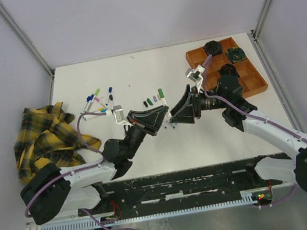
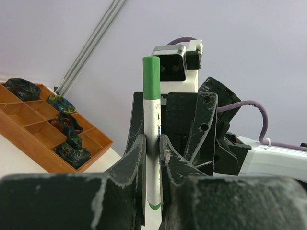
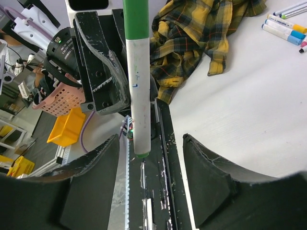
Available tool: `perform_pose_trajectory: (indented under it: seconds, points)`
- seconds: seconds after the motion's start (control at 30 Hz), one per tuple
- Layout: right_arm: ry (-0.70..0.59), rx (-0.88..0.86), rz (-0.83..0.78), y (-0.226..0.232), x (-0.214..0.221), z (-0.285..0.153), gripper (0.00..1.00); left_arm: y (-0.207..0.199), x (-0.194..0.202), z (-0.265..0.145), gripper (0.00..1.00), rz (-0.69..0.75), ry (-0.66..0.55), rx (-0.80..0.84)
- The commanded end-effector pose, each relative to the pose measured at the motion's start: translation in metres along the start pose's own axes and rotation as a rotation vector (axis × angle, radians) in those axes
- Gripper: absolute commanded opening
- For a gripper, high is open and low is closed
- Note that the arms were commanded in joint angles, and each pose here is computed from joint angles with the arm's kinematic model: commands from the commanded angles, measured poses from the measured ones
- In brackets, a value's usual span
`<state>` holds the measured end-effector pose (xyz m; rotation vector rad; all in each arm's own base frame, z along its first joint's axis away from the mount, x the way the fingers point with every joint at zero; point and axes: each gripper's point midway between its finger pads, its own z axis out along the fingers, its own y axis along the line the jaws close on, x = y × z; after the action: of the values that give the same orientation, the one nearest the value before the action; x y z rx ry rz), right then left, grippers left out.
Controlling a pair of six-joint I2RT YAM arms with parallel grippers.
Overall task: Open the pen caps
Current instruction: Pick up the pen from the center of the board.
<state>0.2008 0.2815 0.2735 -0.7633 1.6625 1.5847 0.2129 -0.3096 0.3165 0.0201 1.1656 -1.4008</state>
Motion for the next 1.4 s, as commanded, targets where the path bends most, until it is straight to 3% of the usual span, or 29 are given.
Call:
perform_pose_trajectory:
  seconds: [0.0,0.37,0.5,0.67,0.9,1.17,1.37]
  points:
    - [-0.036,0.000,-0.033,0.003,-0.010,0.003,0.60,-0.018,-0.022,0.013,0.03,0.044,-0.102,0.058]
    - [-0.019,0.006,-0.008,0.002,-0.007,0.006,0.23,-0.020,-0.006,0.020,0.03,0.050,-0.074,0.085]
    - [-0.006,0.002,-0.026,0.003,-0.007,0.006,0.01,-0.020,-0.003,0.020,0.04,0.062,-0.062,0.093]
    - [0.074,0.013,-0.079,0.000,-0.001,0.002,0.00,-0.019,-0.015,0.013,0.41,0.089,-0.065,0.052]
    - [0.195,-0.001,-0.170,0.001,0.004,-0.013,0.00,-0.020,-0.021,0.010,0.77,0.181,0.108,-0.044]
    - [0.248,0.016,-0.229,-0.007,0.006,-0.028,0.00,-0.021,-0.013,0.005,0.83,0.155,0.292,-0.041]
    - [0.266,0.008,-0.231,-0.008,0.009,-0.030,0.00,-0.020,-0.014,0.003,0.84,0.060,0.330,0.013]
